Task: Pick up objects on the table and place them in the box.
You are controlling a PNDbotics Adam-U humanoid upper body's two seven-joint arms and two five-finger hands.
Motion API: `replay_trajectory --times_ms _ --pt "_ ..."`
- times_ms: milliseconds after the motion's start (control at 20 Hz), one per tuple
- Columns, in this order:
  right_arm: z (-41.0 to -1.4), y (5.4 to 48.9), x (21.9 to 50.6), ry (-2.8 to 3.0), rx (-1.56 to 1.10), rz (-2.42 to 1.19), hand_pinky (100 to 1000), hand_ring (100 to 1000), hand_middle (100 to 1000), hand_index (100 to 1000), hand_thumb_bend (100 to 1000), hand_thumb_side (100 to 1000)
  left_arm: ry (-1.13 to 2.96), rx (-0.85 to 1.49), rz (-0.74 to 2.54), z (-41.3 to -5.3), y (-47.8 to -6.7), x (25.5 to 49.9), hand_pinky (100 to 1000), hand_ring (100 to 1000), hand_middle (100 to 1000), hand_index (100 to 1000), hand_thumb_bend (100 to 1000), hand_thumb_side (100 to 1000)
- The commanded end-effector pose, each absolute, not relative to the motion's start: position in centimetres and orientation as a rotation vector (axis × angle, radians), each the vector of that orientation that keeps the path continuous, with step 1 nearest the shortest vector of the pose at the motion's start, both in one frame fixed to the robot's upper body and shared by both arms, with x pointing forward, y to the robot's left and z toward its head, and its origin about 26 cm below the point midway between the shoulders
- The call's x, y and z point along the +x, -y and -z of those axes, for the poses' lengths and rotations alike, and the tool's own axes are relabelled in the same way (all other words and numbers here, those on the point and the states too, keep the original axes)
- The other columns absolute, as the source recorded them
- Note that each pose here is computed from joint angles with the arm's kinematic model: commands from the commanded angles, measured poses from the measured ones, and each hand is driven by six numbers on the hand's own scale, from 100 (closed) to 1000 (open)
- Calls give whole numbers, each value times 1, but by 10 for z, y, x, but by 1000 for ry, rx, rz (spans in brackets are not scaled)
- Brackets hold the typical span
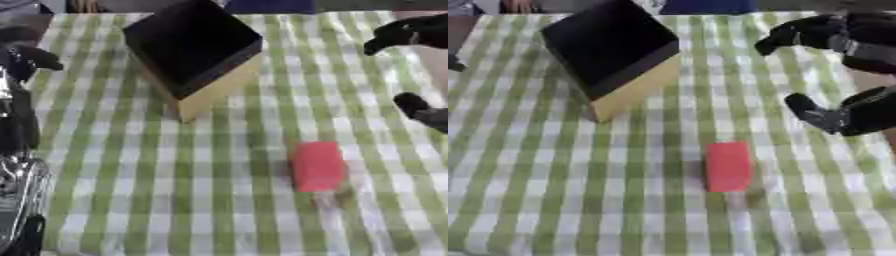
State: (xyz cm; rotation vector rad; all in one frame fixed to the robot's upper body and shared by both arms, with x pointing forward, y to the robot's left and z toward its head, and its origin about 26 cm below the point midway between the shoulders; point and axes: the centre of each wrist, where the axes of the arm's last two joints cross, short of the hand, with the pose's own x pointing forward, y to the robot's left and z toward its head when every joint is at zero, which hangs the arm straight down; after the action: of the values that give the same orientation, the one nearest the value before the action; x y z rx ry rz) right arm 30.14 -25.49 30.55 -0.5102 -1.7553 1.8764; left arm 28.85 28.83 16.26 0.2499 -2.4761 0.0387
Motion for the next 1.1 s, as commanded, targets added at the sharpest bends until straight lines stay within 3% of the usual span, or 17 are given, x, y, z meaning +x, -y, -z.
replay_trajectory --times_ms 50,300,450,750,1100 --pt "-315 256 297 1735 -553 -1889 993 999 860 983 100 100 2501 247 -15 -169 -288 286 502 514 612 691 133 719" --pt "-312 255 297 1695 -565 -1909 997 1000 869 990 100 100 2501 246 -11 -169 -288 287 502 513 612 690 127 713" --pt "-309 254 298 1667 -572 -1927 997 1000 874 992 151 109 2501 245 -10 -169 -288 286 502 513 611 690 130 714" --pt "-298 250 298 1582 -582 -1967 986 1000 890 996 286 297 2496 240 -2 -169 -288 286 501 512 610 690 124 713" --pt "-281 240 299 1486 -547 -2001 991 1000 887 998 283 284 2490 231 6 -168 -287 286 499 510 608 689 120 715"
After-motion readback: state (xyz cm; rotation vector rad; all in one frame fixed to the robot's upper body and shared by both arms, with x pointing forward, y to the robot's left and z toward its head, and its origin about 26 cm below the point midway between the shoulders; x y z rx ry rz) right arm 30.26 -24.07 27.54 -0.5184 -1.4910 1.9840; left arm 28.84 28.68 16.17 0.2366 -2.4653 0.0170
